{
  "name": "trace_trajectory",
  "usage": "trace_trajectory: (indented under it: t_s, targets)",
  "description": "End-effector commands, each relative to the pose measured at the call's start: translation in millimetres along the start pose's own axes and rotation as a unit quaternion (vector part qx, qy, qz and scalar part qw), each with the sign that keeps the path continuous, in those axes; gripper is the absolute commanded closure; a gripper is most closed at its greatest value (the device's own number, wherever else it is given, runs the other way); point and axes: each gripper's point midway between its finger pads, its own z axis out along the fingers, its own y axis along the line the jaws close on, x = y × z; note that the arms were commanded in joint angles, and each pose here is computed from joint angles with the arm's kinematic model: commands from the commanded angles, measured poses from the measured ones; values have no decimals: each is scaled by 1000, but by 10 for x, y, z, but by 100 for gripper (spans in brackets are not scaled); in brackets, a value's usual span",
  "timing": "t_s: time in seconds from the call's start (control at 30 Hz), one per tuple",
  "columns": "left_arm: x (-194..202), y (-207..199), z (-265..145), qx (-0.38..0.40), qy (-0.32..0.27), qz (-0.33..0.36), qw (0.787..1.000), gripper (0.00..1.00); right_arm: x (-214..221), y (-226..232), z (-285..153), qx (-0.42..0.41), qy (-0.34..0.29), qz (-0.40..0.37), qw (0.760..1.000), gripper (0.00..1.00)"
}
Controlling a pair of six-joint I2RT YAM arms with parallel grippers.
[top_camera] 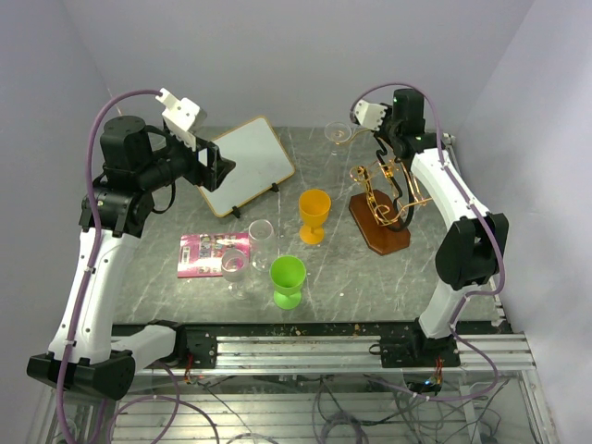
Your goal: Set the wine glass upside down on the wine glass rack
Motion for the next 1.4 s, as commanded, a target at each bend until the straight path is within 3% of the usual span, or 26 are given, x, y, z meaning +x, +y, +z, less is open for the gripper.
trace_trajectory:
  t_s: [0.0, 0.57, 0.93, 1.13, 1.37]
  targets:
    - [-103, -6, -38, 5, -21, 17, 1000, 12, -114, -170, -141, 10, -25, 26, 999, 72]
    - [-46, 18, -39, -2, -15, 24, 1000, 12, -368, -298, -224, 10, -78, 81, 994, 69]
    - [482, 100, 65, -3, 53, 52, 997, 13, -686, -474, -507, 11, -155, 142, 978, 67]
    - [891, -157, 110, 65, 116, 57, 989, 13, -834, -704, -893, 35, -208, 211, 954, 49]
    - [1177, -393, 343, 100, 176, 94, 975, 14, -705, -715, -1328, 20, -194, 319, 927, 33]
